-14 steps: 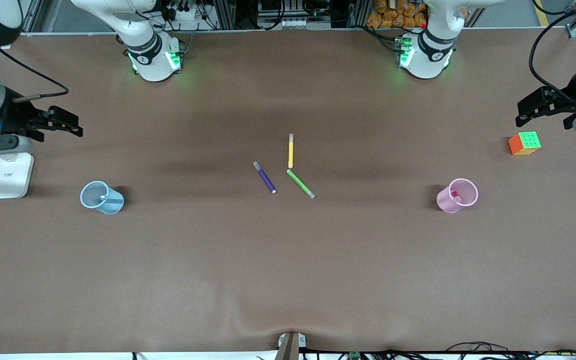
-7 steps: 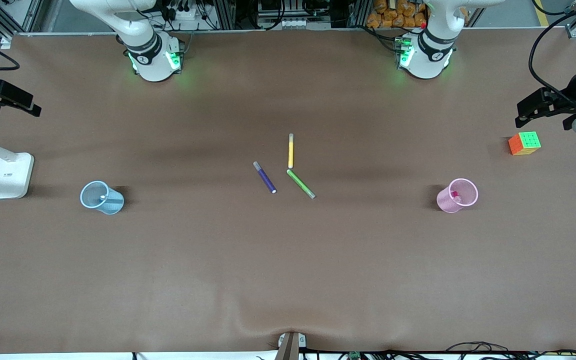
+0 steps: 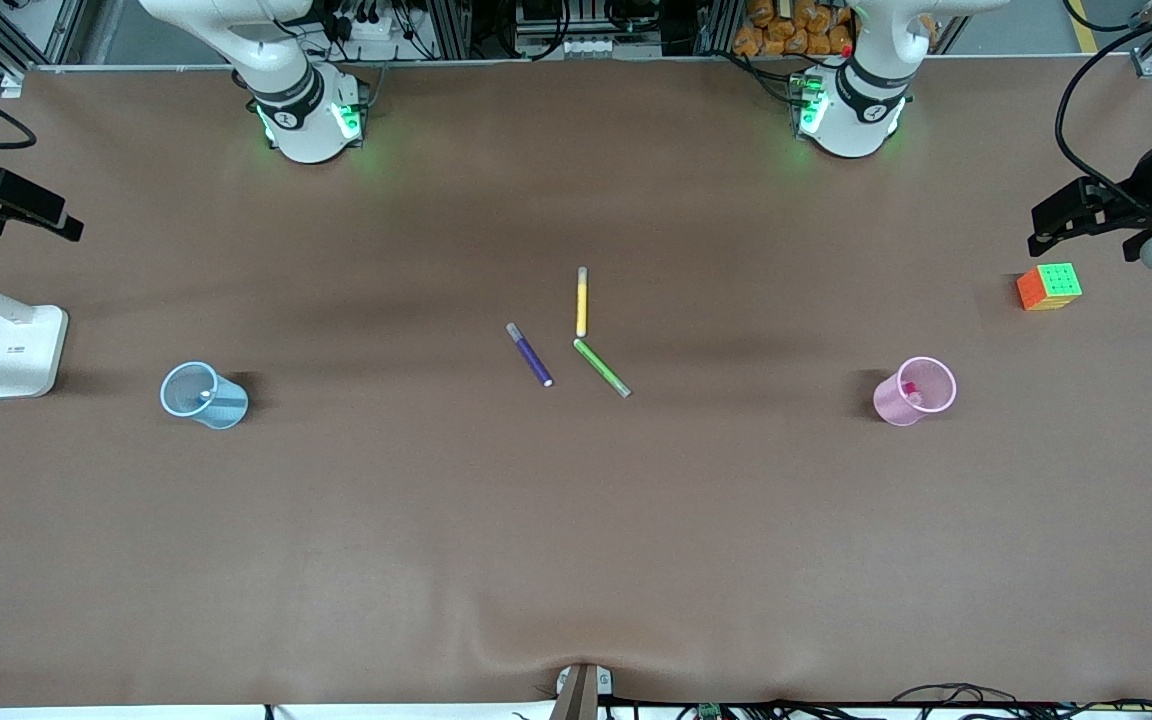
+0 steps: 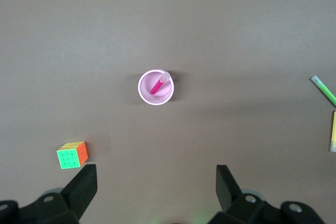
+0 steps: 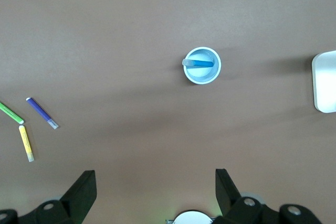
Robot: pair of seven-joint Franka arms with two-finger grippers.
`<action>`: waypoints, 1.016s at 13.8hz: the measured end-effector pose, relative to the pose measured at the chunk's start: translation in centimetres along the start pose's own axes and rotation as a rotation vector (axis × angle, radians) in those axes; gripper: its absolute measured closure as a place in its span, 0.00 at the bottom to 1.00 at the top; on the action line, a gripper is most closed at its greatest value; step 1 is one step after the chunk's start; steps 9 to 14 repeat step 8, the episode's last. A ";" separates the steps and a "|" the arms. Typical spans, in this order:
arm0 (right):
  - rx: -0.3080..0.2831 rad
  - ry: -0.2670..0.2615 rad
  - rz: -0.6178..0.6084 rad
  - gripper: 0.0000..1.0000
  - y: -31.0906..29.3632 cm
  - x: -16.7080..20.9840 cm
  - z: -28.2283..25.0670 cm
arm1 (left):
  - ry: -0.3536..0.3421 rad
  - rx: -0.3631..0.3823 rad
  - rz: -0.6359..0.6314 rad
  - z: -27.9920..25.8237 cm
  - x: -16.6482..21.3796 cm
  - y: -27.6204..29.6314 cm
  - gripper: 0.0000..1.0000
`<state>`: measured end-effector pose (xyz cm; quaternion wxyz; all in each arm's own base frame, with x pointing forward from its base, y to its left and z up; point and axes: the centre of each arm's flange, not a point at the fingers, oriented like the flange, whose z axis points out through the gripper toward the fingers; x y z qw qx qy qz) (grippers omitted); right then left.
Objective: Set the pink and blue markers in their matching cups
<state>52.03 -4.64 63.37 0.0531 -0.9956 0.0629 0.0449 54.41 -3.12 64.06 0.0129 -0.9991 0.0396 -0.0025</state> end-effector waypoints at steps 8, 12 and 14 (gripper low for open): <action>-0.009 -0.014 -0.007 0.00 0.2 0.3 1.1 | -0.011 0.000 0.000 0.4 0.2 0.0 0.00; -0.009 -0.014 -0.007 0.00 0.2 0.3 1.1 | -0.011 0.000 0.000 0.4 0.2 0.0 0.00; -0.009 -0.014 -0.007 0.00 0.2 0.3 1.1 | -0.011 0.000 0.000 0.4 0.2 0.0 0.00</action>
